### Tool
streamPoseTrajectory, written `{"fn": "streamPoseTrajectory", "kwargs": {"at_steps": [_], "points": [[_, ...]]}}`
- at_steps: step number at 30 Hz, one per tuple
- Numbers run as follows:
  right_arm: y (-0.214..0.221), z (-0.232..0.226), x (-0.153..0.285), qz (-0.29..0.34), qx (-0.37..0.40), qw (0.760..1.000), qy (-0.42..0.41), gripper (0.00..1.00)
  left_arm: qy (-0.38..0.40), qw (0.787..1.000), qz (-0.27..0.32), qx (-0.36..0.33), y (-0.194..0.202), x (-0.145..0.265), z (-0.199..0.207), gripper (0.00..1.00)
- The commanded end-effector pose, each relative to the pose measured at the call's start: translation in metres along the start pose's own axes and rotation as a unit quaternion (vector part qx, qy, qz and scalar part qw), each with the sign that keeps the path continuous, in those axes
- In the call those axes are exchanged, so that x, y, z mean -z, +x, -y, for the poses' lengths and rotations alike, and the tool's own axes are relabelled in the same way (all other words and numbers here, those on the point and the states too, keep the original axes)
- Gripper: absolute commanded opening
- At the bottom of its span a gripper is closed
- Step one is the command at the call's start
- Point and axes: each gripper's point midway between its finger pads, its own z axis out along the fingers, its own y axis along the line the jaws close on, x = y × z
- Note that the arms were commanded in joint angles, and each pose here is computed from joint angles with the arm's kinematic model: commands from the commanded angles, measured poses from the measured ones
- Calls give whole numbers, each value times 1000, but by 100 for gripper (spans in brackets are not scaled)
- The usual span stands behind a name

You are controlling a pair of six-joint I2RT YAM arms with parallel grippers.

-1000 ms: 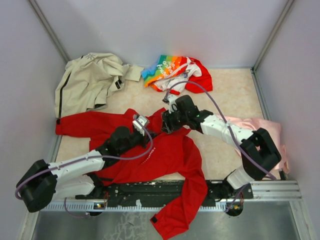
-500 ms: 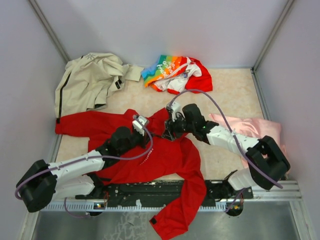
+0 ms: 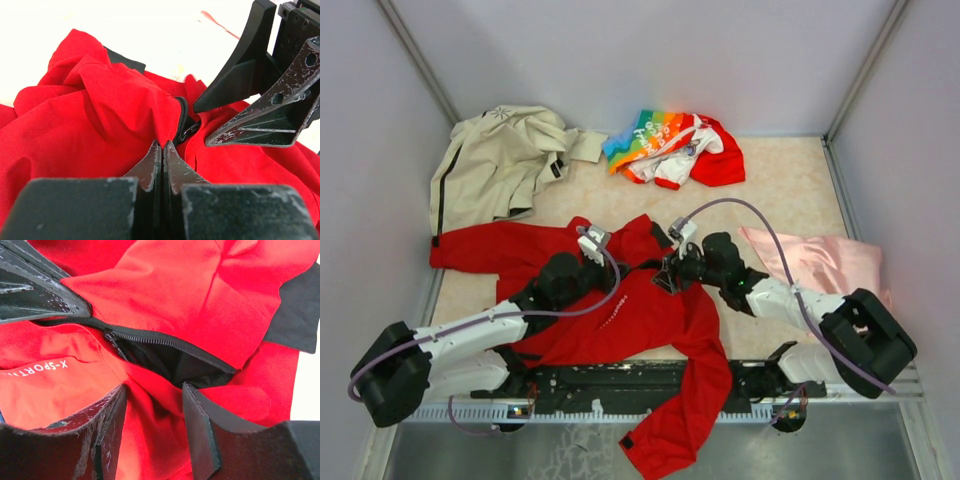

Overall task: Zip up the jacket
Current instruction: Zip the zipper on the jacket.

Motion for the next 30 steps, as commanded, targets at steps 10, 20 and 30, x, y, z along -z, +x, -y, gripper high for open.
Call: {"fn": "streamPoseTrajectory", "kwargs": {"at_steps": [10, 20, 30], "points": [[-34, -27, -4, 136, 85, 984, -81, 17, 22, 994, 34, 100, -43, -4, 21, 0], [-92, -21, 28, 290, 245, 925, 2, 0, 5, 985, -47, 164, -47, 0, 19, 0], [-153, -38, 48, 387, 411, 817, 119, 0, 70, 967, -59, 239, -68, 15, 17, 34]]}}
